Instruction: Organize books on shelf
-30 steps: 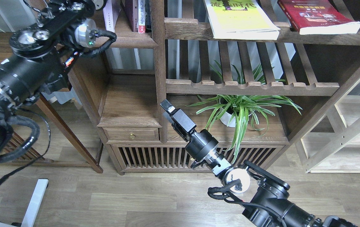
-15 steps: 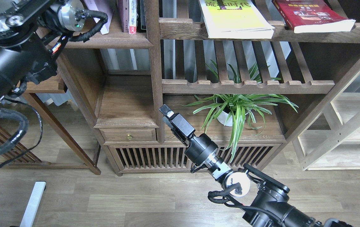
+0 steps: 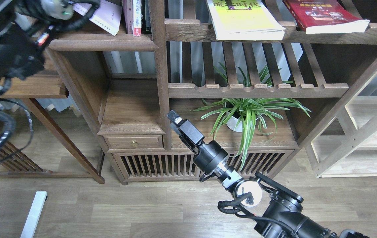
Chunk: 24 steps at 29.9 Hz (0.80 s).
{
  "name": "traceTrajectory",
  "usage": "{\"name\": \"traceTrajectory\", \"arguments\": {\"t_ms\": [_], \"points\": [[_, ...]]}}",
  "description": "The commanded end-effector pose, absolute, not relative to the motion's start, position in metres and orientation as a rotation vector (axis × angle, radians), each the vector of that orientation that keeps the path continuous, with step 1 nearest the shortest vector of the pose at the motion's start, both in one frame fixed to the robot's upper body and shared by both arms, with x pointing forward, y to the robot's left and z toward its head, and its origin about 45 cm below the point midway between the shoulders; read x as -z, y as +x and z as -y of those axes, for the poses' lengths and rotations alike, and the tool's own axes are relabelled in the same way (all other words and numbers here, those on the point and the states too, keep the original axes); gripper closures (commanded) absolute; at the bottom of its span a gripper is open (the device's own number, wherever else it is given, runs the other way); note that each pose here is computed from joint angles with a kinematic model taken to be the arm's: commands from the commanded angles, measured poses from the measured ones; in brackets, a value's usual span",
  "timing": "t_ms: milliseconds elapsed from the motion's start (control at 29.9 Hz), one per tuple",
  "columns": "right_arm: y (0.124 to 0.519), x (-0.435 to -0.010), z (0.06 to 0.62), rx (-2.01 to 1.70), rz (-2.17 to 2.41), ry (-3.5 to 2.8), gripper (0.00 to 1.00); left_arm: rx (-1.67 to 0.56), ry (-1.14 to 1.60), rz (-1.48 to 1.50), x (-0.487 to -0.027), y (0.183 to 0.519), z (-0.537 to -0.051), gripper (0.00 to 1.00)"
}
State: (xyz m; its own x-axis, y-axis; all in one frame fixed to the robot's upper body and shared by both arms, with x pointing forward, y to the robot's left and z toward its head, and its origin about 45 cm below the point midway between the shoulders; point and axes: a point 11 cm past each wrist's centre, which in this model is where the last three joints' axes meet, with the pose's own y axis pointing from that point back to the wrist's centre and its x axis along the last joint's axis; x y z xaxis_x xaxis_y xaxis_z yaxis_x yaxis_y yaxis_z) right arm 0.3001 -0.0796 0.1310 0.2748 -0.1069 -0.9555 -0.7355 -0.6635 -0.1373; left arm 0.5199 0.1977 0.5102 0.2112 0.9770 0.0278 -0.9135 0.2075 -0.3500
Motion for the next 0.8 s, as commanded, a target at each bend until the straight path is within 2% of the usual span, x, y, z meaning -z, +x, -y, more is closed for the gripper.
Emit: {"name": "traceTrajectory", "arguments": {"t_ms": [0, 167, 401, 501, 602, 769], "points": [[0.303, -0.132, 0.082, -1.402, -0.761, -1.968, 0.06, -1.283, -0.241, 0.279, -0.503, 0.509, -0.221, 0.01], [0.307, -0.132, 0.088, -1.388, -0.783, -1.953, 0.06, -1.143, -0.191, 0.321, -0.501, 0.490, -0.249, 0.01], [0.323, -0.141, 0.101, -1.336, -0.812, -1.919, 0.06, -1.011, -0.221, 0.323, -0.515, 0.468, -0.264, 0.01], [0.326, -0.144, 0.105, -1.319, -0.817, -1.903, 0.07, -0.870, -0.227, 0.291, -0.500, 0.450, -0.261, 0.01], [0.310, -0.142, 0.099, -1.354, -0.783, -1.877, 0.08, -0.715, -0.290, 0.188, -0.486, 0.434, -0.252, 0.01], [0.315, -0.149, 0.112, -1.318, -0.797, -1.845, 0.08, -0.745, -0.356, 0.012, -0.451, 0.434, -0.266, 0.01]]}}
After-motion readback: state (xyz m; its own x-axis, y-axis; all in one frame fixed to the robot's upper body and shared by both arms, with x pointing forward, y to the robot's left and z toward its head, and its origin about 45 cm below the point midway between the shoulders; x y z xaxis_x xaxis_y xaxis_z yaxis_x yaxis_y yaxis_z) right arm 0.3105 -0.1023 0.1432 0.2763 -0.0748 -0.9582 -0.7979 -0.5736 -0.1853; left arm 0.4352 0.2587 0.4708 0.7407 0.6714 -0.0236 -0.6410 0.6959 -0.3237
